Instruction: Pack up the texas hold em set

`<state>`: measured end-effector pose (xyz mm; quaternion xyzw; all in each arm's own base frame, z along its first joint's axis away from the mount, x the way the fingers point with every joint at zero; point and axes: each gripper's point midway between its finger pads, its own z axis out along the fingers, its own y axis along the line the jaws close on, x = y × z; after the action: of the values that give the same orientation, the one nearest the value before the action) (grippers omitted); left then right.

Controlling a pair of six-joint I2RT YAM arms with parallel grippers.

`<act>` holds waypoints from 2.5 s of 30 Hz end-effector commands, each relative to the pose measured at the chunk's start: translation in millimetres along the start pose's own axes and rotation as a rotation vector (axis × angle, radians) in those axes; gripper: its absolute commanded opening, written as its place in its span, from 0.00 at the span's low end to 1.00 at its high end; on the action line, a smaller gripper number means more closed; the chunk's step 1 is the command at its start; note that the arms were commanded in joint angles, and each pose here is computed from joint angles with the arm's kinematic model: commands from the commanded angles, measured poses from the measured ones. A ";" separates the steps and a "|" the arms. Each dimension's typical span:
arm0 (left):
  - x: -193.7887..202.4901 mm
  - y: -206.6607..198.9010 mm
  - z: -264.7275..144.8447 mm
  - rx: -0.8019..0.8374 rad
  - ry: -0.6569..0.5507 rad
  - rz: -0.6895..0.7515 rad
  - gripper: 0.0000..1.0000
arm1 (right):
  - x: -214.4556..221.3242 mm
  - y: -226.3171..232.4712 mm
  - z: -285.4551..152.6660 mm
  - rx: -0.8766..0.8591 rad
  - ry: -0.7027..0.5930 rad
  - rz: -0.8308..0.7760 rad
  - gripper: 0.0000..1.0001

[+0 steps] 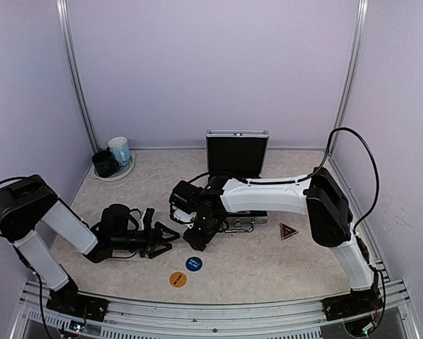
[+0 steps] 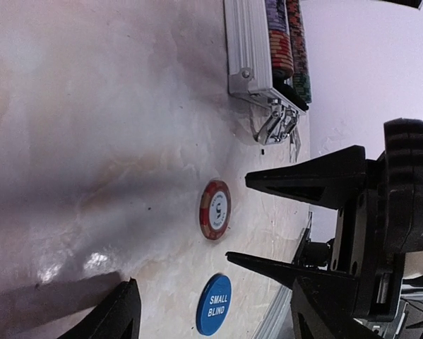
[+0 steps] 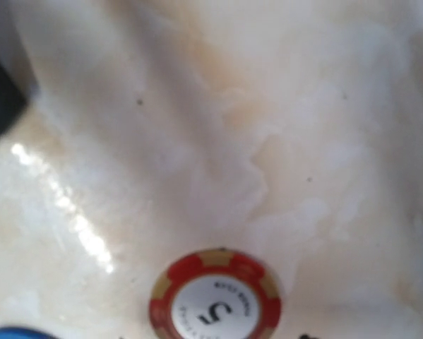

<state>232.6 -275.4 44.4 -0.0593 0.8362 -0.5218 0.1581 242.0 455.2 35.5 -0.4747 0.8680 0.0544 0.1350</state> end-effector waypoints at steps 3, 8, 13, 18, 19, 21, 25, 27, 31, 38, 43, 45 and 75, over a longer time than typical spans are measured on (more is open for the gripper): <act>-4.0 18.1 -17.6 -0.120 -0.045 0.019 0.73 | 5.5 2.0 13.7 -0.035 0.085 0.005 0.57; -4.6 18.9 -24.8 -0.139 -0.057 0.028 0.73 | 17.8 -2.1 26.0 -0.035 0.164 0.017 0.57; -6.3 17.6 -29.0 -0.146 -0.069 0.039 0.73 | 27.8 -8.5 32.3 -0.001 0.219 0.009 0.55; -8.9 14.5 -30.6 -0.144 -0.077 0.046 0.73 | 37.0 -7.1 37.4 -0.013 0.255 -0.007 0.50; -9.3 14.2 -30.9 -0.145 -0.079 0.048 0.73 | 40.3 -5.8 38.9 -0.019 0.265 -0.009 0.48; -9.3 14.4 -31.5 -0.149 -0.079 0.050 0.73 | 46.9 -5.2 42.7 -0.022 0.286 -0.013 0.44; -10.6 13.1 -32.2 -0.150 -0.084 0.054 0.73 | 48.2 -9.0 46.4 0.006 0.292 -0.020 0.40; -10.8 12.7 -31.6 -0.149 -0.082 0.055 0.73 | 41.4 -11.9 44.9 0.024 0.274 -0.023 0.39; -9.8 14.4 -29.4 -0.150 -0.073 0.055 0.73 | 18.1 -13.1 28.9 0.046 0.180 -0.042 0.39; -8.9 7.5 -21.1 -0.094 -0.052 0.055 0.73 | -14.2 -7.6 -9.8 0.045 0.014 -0.062 0.40; -5.9 2.3 -9.9 -0.038 -0.021 0.040 0.73 | -20.6 -3.2 -22.1 0.031 -0.033 -0.065 0.40; -3.0 1.6 -4.7 -0.014 -0.003 0.023 0.72 | -21.7 -1.0 -25.3 0.025 -0.045 -0.069 0.40; -27.0 -2.7 -50.8 -0.182 -0.187 0.112 0.90 | 27.8 2.6 43.2 -0.069 0.236 -0.021 0.46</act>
<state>239.2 -234.2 75.6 -0.0735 0.8538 -0.4520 0.2479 245.7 459.5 20.0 -0.4900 0.8677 0.0421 0.0726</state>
